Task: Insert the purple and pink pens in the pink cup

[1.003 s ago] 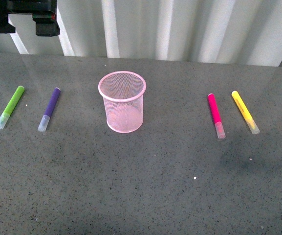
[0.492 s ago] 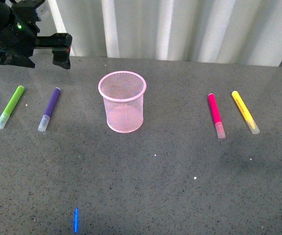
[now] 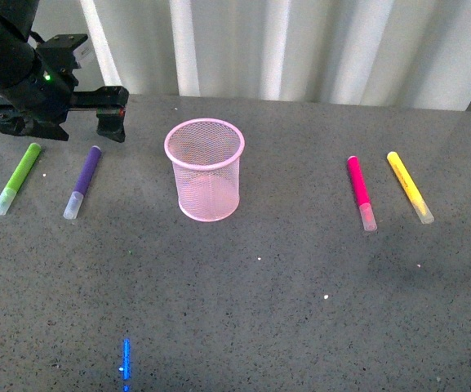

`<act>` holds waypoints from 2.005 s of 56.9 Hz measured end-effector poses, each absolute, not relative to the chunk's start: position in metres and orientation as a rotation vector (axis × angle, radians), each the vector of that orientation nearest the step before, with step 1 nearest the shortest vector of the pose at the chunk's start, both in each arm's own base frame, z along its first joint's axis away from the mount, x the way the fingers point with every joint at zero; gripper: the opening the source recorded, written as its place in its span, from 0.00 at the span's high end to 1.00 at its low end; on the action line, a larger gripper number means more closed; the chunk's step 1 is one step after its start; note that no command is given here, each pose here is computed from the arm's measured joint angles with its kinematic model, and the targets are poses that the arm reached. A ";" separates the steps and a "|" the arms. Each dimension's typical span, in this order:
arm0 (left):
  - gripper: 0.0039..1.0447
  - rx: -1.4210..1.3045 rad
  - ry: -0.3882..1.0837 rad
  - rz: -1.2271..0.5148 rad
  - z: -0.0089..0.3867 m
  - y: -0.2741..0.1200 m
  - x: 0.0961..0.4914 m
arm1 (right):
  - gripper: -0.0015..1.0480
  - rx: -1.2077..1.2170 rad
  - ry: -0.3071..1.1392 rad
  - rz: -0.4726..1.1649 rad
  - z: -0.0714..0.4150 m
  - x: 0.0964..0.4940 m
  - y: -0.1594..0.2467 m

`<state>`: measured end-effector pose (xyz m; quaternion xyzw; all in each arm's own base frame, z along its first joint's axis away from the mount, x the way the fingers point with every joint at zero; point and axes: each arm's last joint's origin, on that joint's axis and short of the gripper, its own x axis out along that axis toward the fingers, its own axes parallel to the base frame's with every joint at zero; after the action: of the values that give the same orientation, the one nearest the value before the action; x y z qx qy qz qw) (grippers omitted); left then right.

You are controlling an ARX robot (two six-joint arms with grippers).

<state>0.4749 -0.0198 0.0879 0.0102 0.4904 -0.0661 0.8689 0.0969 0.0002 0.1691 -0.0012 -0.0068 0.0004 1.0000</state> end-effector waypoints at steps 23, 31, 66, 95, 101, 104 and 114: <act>0.06 0.023 1.075 -0.136 0.063 -0.020 0.476 | 0.07 -0.002 -0.014 0.001 0.169 0.097 0.000; 0.06 0.051 1.065 -0.133 0.061 -0.023 0.478 | 0.07 -0.002 -0.014 0.001 0.169 0.097 0.000; 0.88 -0.051 1.056 -0.152 0.059 -0.023 0.469 | 0.07 -0.002 -0.014 0.001 0.169 0.097 0.000; 0.88 -0.400 0.370 -0.226 0.189 -0.025 0.438 | 0.07 -0.002 -0.014 0.001 0.169 0.097 0.000; 0.88 -0.432 0.229 -0.286 0.195 -0.041 0.422 | 0.07 -0.002 -0.014 0.001 0.169 0.097 0.000; 0.88 -0.443 0.176 -0.305 0.192 -0.052 0.413 | 0.07 -0.002 -0.014 0.000 0.169 0.097 0.000; 0.88 -0.418 0.037 -0.327 0.168 -0.094 0.379 | 0.07 -0.002 -0.014 0.001 0.169 0.097 0.000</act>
<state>0.3794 -0.0937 0.1680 -0.2063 0.0185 -0.1616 0.9649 0.0969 0.0002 0.1691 -0.0012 -0.0068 0.0004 1.0000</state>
